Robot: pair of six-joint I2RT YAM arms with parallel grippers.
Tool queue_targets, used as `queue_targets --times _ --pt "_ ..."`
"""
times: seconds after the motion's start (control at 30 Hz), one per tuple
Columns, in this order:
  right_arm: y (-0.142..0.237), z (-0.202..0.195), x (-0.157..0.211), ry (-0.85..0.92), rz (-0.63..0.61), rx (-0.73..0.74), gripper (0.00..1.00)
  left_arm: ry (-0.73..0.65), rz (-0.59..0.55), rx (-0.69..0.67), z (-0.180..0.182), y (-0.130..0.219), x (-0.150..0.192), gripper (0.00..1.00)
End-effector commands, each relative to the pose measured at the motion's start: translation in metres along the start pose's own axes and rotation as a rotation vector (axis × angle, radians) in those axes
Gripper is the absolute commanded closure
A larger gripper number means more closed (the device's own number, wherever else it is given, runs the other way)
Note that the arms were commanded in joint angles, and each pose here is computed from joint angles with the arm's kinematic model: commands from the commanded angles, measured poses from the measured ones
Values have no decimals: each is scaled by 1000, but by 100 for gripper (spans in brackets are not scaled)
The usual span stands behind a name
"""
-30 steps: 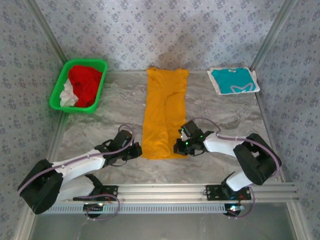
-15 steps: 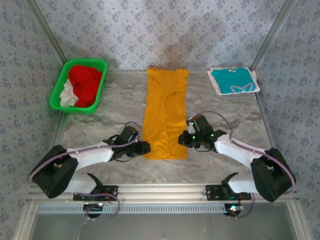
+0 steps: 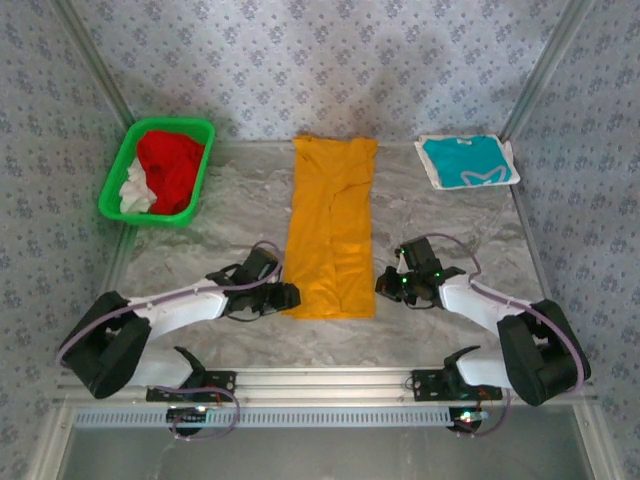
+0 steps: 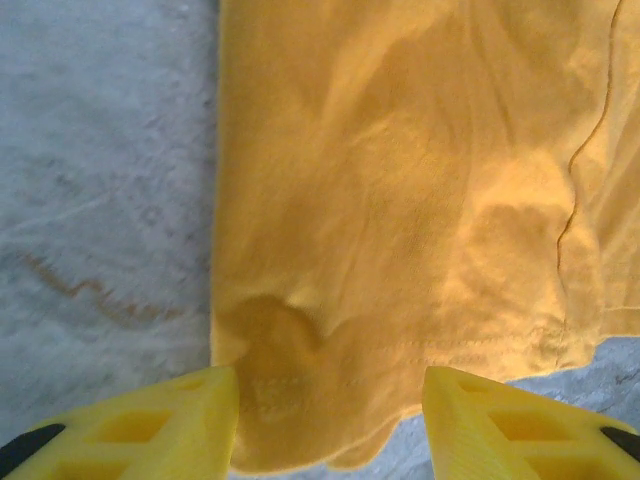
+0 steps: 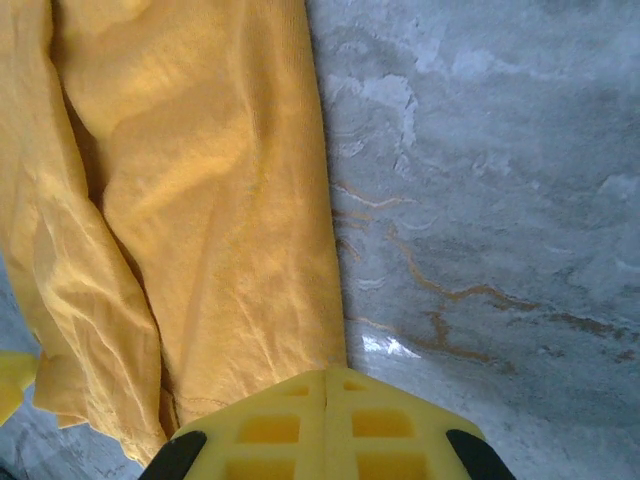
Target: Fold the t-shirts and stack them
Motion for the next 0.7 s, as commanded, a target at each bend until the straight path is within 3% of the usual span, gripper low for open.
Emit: queue_targets --times 0.0,0.1,0.37,0.57,0.67 --pt "2 -2 3 5 20 8 100 4 -18 -69 8 13 3 47" --pt "-4 -3 4 6 44 8 96 14 -34 -24 5 7 -3 44" --pt "-7 2 5 22 52 -19 64 -18 33 13 -14 -16 -4 36" --pt "-8 3 5 22 50 -27 61 -29 47 55 -25 -23 -5 39" --pt "-9 4 4 18 49 -28 61 -55 47 88 -38 -23 -6 45"
Point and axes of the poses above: each hand's point on the last joint's axis, 136 mm out from that joint toward the fingers, its own y axis back along the fingers, its own z axis along the line the jaws close on, x = y × z, the point moved 7 cm from there along y, back along the fingers
